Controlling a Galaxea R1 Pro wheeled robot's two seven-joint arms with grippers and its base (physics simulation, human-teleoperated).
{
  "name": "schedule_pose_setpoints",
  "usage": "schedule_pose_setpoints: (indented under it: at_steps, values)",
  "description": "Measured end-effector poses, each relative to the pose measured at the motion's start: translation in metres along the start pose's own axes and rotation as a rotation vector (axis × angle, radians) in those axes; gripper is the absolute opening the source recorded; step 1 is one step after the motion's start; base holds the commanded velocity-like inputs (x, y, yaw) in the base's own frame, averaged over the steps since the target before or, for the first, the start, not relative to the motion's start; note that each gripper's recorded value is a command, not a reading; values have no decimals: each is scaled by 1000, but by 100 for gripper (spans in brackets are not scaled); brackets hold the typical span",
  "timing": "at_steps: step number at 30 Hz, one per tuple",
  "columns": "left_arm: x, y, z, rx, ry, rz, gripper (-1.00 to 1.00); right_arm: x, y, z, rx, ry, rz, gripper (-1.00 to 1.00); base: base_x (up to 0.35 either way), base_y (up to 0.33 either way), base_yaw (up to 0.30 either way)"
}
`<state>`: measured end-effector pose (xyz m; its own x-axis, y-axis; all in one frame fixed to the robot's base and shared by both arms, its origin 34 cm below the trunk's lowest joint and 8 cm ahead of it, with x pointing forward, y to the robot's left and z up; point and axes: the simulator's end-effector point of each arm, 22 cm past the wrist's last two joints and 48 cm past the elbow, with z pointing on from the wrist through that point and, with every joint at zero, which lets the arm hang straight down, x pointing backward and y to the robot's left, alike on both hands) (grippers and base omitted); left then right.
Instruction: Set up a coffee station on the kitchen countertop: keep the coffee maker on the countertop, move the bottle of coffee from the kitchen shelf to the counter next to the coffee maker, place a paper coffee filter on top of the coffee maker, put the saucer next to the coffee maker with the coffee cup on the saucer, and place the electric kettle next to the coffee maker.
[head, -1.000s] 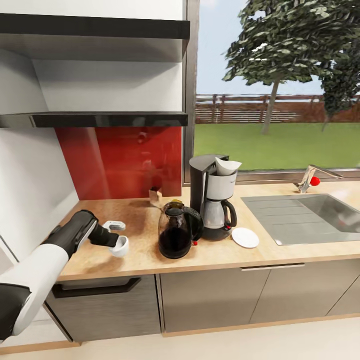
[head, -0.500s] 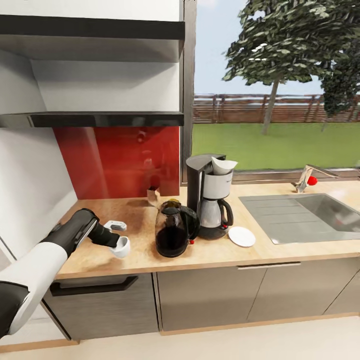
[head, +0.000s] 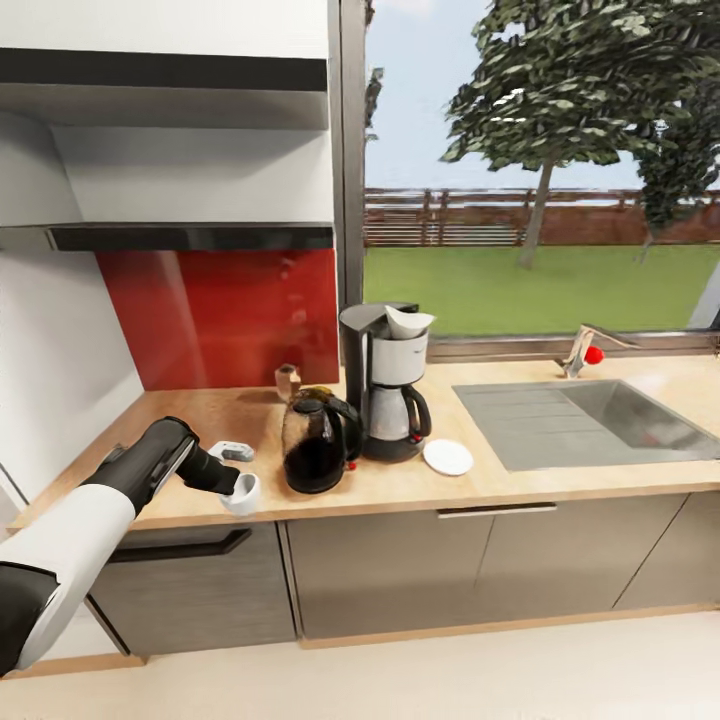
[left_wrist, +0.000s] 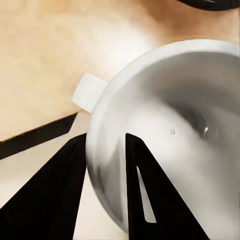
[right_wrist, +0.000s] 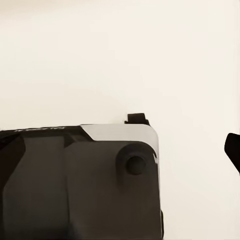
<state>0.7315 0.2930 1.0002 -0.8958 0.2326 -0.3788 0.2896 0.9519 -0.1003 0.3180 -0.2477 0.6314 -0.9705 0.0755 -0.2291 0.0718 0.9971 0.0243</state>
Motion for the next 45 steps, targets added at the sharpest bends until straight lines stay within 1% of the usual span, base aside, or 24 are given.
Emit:
schedule_pose_setpoints:
  at_steps: [9, 13, 30, 45]
  values:
    - [0, -2, 1, 2, 0, 2, -100, 0, -2, 0, 2, -1, 0, 100, -252, -202, 0]
    - [-1, -4, 1, 4, 0, 4, -100, 0, -2, 0, 3, -1, 0, 100, -100, -244, 0]
    - [-2, -7, 1, 7, -2, 9, -100, 0, -2, 0, 3, -1, 0, 100, 138, -258, 0]
    - [-2, -7, 1, 8, -2, 9, -100, -1, -2, 0, 2, -1, 0, 100, 7, -274, 0]
